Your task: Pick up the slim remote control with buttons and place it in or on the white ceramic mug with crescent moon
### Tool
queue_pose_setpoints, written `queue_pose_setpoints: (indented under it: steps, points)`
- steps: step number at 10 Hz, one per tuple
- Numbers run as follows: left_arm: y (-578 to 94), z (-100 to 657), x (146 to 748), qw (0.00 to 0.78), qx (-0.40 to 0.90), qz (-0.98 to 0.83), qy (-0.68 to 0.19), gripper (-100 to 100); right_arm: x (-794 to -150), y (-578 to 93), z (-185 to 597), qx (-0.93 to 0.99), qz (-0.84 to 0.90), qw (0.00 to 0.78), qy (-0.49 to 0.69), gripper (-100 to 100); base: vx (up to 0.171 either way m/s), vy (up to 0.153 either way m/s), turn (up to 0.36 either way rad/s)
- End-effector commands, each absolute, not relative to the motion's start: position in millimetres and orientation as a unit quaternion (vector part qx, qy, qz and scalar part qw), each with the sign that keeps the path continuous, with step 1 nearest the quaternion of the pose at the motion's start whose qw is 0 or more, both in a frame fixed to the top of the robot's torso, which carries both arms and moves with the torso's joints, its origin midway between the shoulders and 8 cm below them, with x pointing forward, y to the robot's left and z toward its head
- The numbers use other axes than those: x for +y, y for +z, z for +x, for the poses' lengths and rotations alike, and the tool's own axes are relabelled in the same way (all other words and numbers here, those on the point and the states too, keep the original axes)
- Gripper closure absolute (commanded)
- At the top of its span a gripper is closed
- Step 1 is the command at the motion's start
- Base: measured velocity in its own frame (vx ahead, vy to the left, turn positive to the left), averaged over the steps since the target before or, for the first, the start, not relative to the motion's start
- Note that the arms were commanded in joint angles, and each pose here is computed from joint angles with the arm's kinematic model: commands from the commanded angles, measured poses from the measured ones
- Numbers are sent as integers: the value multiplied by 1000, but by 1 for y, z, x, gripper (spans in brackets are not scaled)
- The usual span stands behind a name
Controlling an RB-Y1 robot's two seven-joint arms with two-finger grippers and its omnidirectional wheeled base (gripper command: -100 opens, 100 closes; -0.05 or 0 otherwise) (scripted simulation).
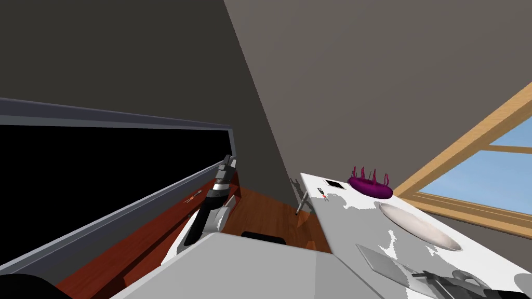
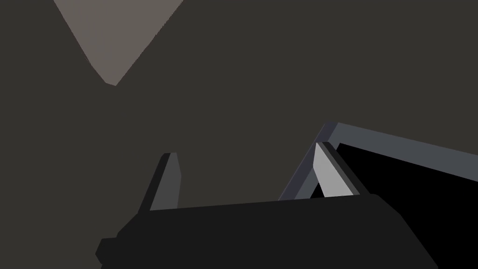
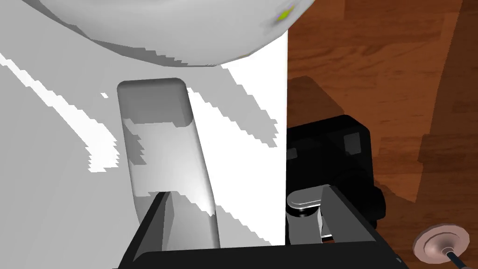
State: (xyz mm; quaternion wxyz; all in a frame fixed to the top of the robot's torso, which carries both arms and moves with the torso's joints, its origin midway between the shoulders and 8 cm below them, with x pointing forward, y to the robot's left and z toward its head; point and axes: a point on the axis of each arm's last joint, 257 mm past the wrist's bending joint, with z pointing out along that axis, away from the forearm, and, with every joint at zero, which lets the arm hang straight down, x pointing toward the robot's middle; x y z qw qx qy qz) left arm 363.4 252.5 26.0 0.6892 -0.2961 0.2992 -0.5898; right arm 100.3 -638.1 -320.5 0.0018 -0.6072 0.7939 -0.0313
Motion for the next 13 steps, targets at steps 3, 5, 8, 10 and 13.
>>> queue_pose_setpoints:
  steps: [3,5,8,10,13]
  points:
    - [26,363,252,689,299,-296,-590,0,-628,-328,93,785,-620,3,-14,-100,177,-13,73]
    - [26,363,252,689,299,-296,-590,0,-627,-338,82,788,-615,4,-12,-100,17,-4,48]
    - [26,364,252,689,299,-296,-590,0,-626,-351,68,793,-609,5,-13,-100,6,-10,63]
    - [26,364,252,689,299,-296,-590,0,-627,-347,71,792,-610,5,-13,100,0,-3,-4]
    - [26,364,252,689,299,-296,-590,0,-627,-348,70,792,-610,5,-12,100,0,0,0]
